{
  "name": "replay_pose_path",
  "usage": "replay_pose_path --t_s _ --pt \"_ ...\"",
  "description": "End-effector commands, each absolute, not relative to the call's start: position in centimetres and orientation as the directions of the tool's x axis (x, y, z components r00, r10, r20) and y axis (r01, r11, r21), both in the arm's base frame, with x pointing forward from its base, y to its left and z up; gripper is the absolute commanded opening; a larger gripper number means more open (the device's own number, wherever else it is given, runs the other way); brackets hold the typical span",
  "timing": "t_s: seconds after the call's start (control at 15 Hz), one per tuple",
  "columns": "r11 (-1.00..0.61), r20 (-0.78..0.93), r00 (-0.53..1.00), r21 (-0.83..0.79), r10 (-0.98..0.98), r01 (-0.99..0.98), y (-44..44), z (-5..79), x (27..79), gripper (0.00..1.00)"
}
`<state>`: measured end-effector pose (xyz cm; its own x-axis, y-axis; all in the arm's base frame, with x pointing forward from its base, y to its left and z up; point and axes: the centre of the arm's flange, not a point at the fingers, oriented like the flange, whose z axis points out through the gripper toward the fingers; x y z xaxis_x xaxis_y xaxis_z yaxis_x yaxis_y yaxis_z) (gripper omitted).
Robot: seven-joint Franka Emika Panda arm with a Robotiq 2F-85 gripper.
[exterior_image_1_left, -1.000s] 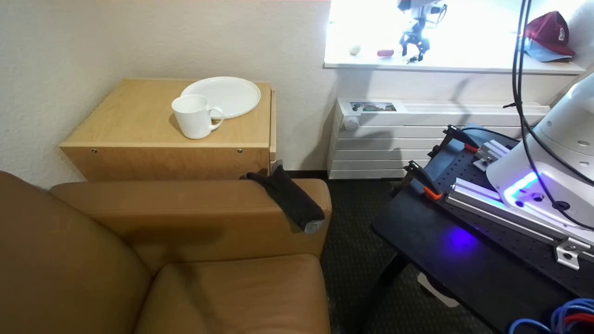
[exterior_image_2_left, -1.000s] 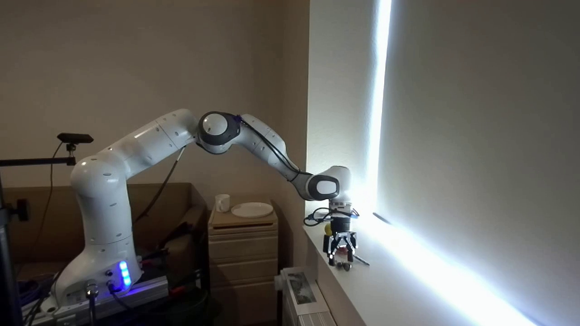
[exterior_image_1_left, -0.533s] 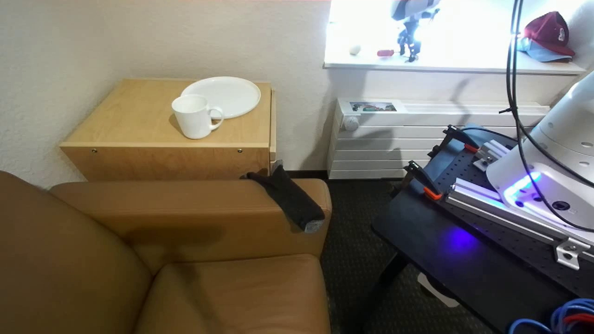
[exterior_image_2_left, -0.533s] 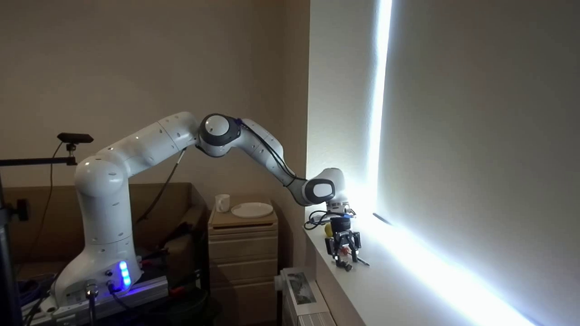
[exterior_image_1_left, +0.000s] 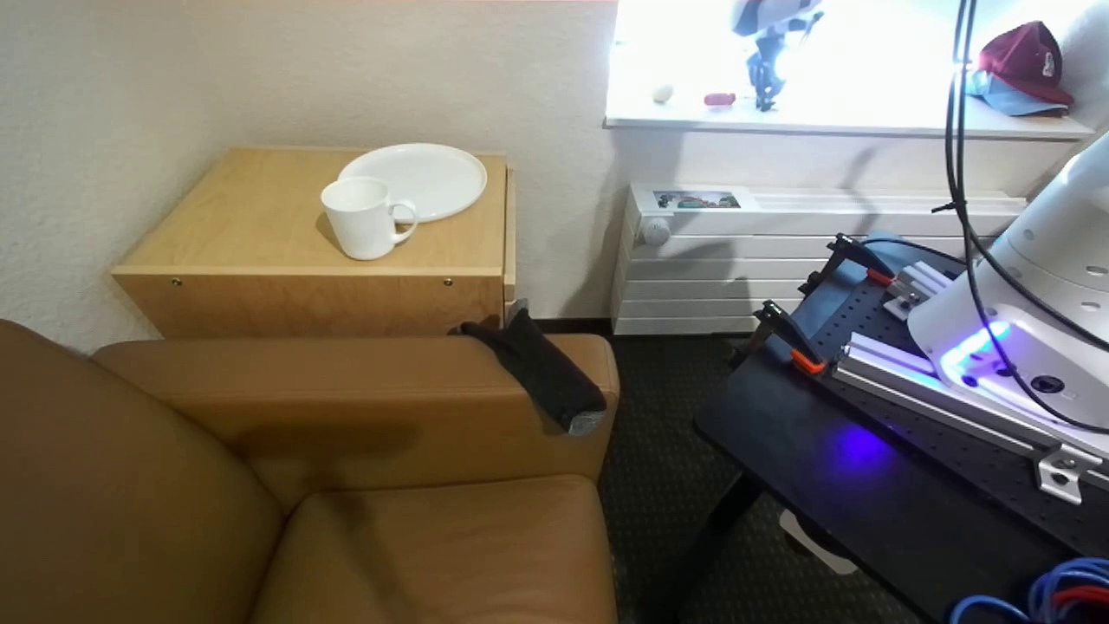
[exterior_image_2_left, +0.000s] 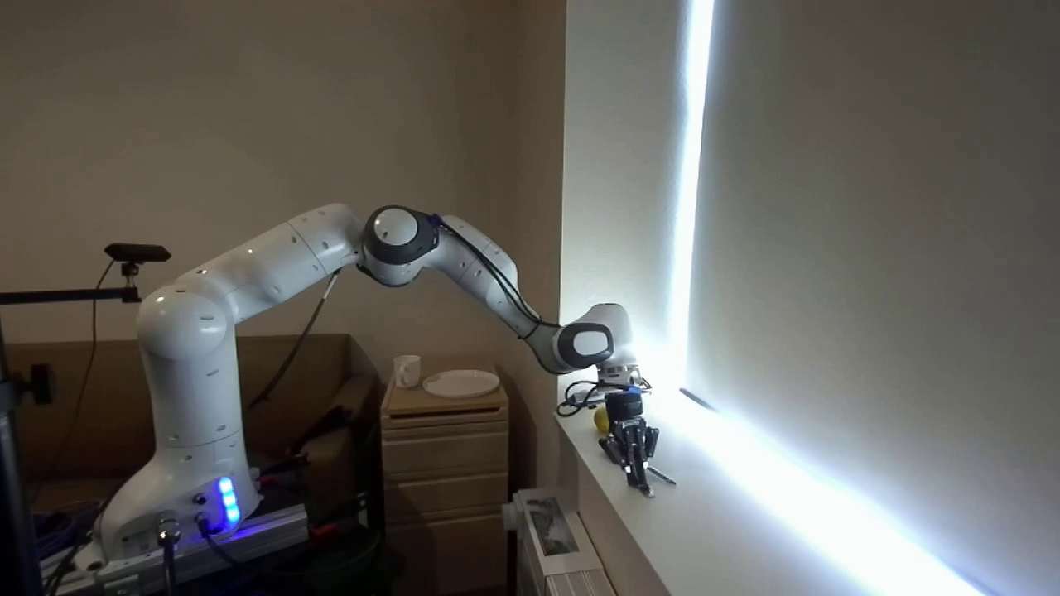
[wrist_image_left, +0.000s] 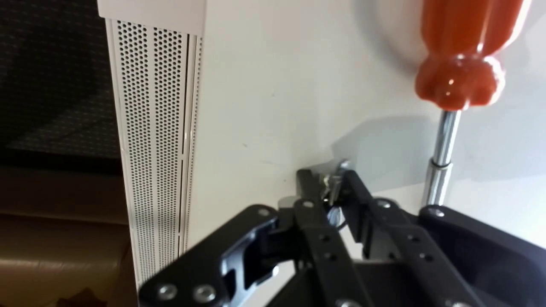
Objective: Remove the keys from the nightstand and put them on the windowsill then place the keys back on the nightstand
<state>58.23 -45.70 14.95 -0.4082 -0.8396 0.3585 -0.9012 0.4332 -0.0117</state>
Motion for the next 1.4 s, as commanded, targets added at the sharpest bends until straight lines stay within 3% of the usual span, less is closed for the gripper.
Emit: replay_pose_path --t_s 0.0,0.2,0.53,1.0,1.07,1.13,1.2,1.33 --pt "0.452 0.337 -0.428 -0.009 -0.838 -0.892 -46.4 13.4 57.6 0.0" --pt "0.413 0.274 -0.4 -0.014 -0.874 -0.911 -46.9 16.0 57.4 0.03" --pt "0.137 0.274 -0.156 -0.088 -0.949 -0.987 -44.7 23.8 55.2 0.03" --pt "-0.245 0.313 0.23 -0.008 -0.922 -0.97 -34.7 28.5 53.1 0.03" --pt "-0.295 0.343 0.269 -0.026 -0.9 -0.955 -33.5 28.7 53.4 0.39" --pt "-0.208 0.317 0.191 -0.02 -0.929 -0.978 -37.4 28.0 57.3 0.15" --pt "-0.242 0.326 0.221 -0.025 -0.919 -0.97 -36.0 28.2 57.2 0.46" --pt "-0.18 0.338 0.17 0.003 -0.926 -0.984 -39.5 26.6 59.2 0.6"
